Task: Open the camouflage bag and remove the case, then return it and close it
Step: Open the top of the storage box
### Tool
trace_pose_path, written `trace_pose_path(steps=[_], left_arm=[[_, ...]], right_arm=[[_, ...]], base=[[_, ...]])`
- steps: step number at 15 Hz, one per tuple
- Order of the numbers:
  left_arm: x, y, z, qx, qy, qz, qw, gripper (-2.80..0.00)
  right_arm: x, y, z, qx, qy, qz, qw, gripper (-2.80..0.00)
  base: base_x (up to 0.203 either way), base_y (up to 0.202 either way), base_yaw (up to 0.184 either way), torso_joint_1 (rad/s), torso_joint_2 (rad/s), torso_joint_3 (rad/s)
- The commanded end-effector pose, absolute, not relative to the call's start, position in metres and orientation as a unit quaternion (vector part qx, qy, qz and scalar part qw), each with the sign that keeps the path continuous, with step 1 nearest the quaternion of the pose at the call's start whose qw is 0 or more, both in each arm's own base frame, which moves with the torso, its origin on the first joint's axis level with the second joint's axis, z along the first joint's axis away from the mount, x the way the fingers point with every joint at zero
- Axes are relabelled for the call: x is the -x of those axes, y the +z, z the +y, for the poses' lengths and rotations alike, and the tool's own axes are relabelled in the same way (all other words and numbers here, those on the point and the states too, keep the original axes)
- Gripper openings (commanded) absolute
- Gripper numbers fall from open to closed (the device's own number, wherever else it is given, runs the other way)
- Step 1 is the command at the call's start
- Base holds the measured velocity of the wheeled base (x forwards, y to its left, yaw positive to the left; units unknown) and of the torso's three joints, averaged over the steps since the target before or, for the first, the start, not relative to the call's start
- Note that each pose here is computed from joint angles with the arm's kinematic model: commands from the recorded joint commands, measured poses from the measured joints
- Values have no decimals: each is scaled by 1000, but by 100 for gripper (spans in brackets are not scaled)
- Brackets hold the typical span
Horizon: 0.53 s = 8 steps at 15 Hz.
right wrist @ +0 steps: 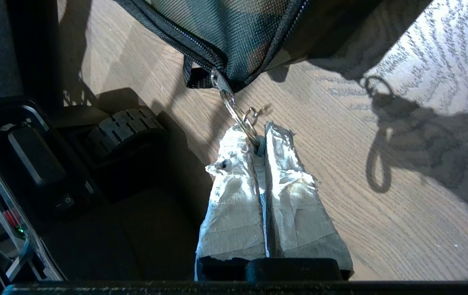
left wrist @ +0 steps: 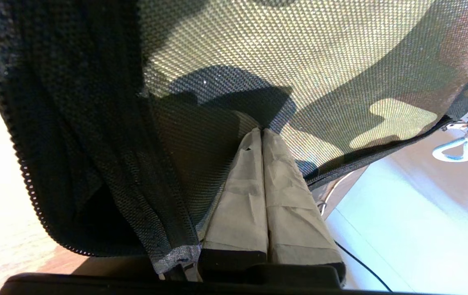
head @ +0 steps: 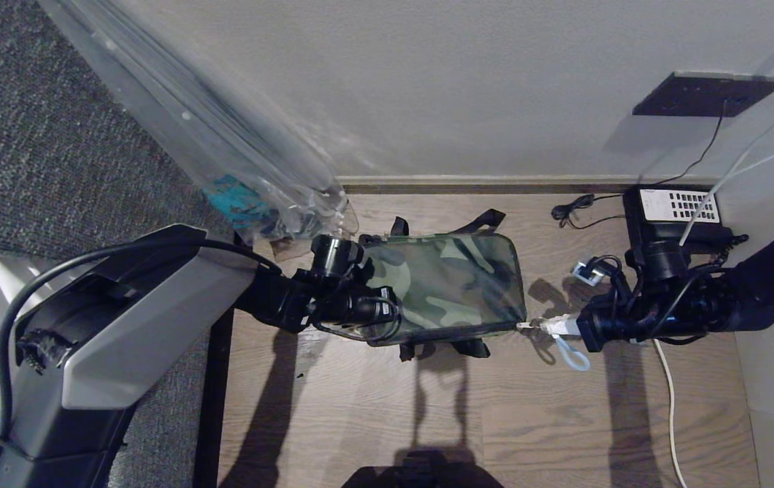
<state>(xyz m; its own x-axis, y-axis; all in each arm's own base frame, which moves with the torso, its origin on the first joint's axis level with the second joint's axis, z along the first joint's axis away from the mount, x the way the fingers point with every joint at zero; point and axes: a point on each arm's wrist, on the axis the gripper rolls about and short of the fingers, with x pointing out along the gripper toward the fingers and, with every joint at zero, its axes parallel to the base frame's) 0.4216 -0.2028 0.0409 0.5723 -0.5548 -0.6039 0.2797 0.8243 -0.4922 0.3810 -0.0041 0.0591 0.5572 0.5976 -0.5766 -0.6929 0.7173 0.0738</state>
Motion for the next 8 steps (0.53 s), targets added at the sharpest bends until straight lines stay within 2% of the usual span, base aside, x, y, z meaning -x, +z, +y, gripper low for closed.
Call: trace_pose_path(steps=[1, 8], left_arm=[[-422, 40, -203, 175, -240, 396, 869, -280], [-422, 41, -202, 176, -239, 395, 869, -280]], right_arm=[[-380, 59, -6, 81, 367, 297, 878, -280], [-369, 66, -10, 78, 367, 313, 873, -280]], base=[[0, 0, 0, 0, 0, 0], [0, 0, 0, 0, 0, 0]])
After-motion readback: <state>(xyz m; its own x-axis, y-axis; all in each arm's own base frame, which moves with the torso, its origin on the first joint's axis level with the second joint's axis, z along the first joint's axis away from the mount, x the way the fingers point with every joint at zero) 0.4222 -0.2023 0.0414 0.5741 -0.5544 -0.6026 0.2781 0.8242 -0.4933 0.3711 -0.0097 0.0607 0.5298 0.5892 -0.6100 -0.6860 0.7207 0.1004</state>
